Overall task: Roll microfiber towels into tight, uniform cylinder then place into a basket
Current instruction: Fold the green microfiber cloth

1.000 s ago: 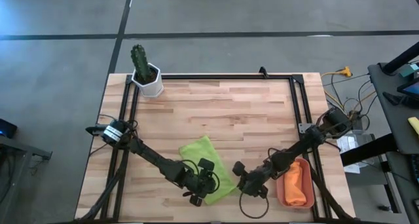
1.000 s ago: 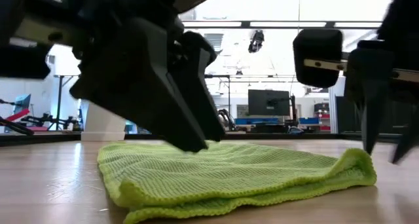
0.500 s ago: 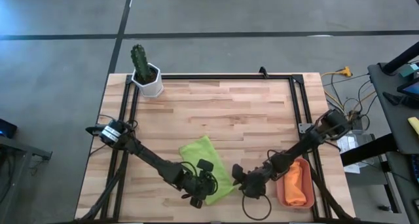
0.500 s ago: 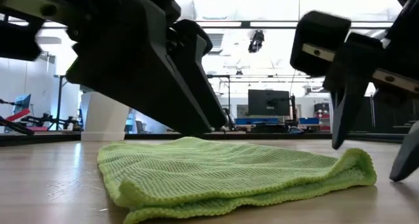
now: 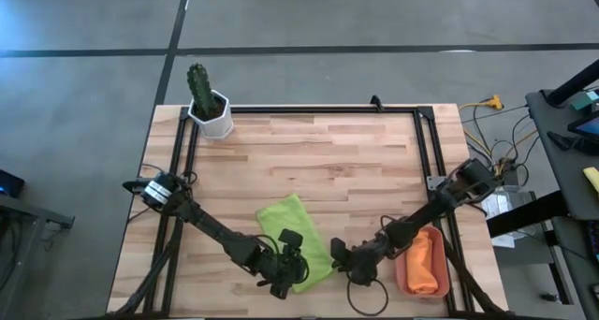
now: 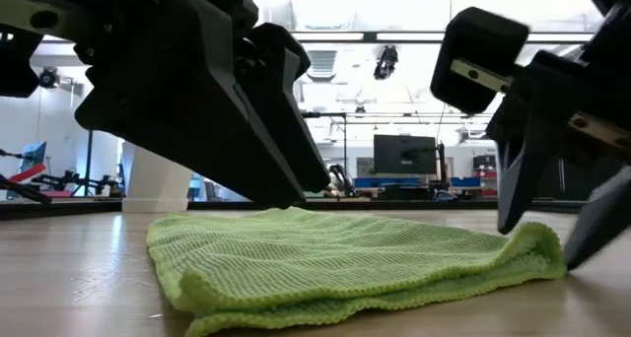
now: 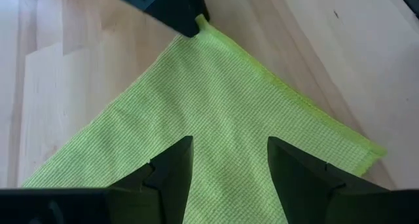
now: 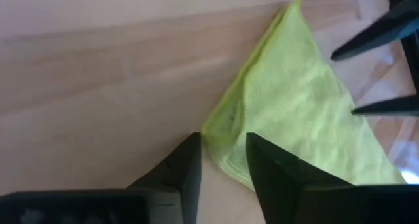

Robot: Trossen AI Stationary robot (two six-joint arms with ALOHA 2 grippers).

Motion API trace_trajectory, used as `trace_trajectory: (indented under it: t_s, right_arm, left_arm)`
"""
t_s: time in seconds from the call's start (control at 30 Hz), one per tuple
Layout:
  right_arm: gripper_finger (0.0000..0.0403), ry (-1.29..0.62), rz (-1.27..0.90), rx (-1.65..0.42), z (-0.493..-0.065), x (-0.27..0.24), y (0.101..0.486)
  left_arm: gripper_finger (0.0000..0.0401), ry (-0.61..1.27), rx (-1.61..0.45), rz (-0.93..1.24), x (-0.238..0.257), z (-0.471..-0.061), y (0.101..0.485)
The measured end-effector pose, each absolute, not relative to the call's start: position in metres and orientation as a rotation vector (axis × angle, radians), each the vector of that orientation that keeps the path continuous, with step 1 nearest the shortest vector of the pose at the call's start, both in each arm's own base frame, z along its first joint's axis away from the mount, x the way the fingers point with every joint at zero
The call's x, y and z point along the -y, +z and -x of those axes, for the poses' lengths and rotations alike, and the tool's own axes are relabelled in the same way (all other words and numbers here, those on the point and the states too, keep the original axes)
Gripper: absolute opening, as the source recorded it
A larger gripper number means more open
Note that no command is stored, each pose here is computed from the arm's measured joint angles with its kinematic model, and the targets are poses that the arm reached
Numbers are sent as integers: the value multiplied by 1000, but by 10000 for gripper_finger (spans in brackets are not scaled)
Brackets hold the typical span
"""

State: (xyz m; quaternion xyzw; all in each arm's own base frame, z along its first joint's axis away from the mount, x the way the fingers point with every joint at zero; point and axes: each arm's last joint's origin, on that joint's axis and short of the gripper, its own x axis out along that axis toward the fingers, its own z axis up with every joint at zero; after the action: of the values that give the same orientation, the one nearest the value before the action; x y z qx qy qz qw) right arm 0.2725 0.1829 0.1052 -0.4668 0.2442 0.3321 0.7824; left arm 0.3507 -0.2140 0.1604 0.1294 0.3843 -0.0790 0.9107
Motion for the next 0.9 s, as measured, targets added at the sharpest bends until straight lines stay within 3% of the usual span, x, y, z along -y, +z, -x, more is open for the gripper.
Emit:
trace_trajectory:
  t_s: [0.33,0.9]
  right_arm:
    - [14,727,957,-546,-283,-189,97]
    - [9,564,685,-481,-292,-175,150]
  left_arm:
    - [180,-150,-793,-245,214,-351,160]
    - [180,-154,-763,-184,239,-335,165]
